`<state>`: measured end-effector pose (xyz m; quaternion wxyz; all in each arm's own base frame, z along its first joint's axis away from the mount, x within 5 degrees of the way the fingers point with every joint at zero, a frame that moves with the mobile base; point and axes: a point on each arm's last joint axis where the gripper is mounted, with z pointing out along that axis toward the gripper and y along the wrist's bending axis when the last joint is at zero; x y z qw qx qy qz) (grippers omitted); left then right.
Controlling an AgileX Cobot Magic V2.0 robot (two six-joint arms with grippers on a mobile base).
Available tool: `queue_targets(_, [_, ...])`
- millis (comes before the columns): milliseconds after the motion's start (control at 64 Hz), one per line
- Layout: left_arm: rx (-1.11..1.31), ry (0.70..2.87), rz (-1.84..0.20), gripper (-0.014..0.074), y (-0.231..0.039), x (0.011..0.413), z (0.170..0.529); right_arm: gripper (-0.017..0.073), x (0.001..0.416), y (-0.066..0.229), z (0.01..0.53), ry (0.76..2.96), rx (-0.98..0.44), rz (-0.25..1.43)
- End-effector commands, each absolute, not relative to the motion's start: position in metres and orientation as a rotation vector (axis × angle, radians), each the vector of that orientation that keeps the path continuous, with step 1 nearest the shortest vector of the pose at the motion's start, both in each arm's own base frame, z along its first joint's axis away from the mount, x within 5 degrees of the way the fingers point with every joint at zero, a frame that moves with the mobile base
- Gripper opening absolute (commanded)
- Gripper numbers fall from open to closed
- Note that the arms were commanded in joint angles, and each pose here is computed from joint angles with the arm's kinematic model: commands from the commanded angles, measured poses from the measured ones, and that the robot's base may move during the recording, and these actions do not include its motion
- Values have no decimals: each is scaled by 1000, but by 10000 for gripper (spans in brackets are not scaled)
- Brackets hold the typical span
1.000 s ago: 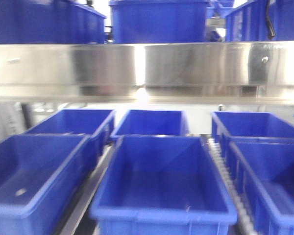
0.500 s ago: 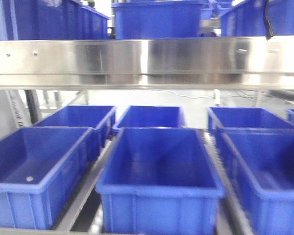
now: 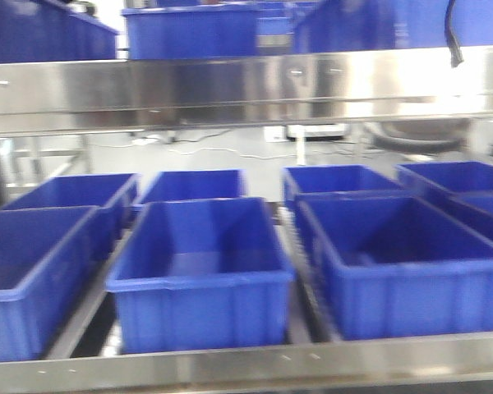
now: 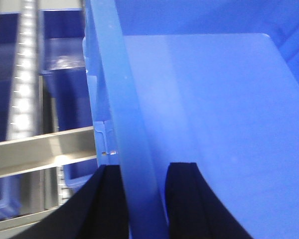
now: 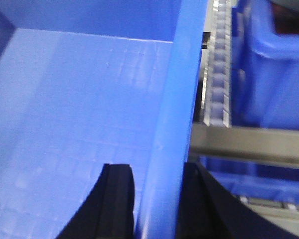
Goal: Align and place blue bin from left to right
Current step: 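Back the base away from the rack and turn while holding the bin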
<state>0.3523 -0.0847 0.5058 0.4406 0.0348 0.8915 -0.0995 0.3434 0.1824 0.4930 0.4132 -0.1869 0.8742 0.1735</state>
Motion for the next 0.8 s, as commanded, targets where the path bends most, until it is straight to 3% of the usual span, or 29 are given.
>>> queue_targets(0, [109, 2102, -292, -111, -87, 346, 523, -153, 336, 182, 514, 2055, -474, 485])
queue_targets(781, [109, 2102, -292, -111, -87, 346, 523, -153, 336, 182, 514, 2055, -474, 485])
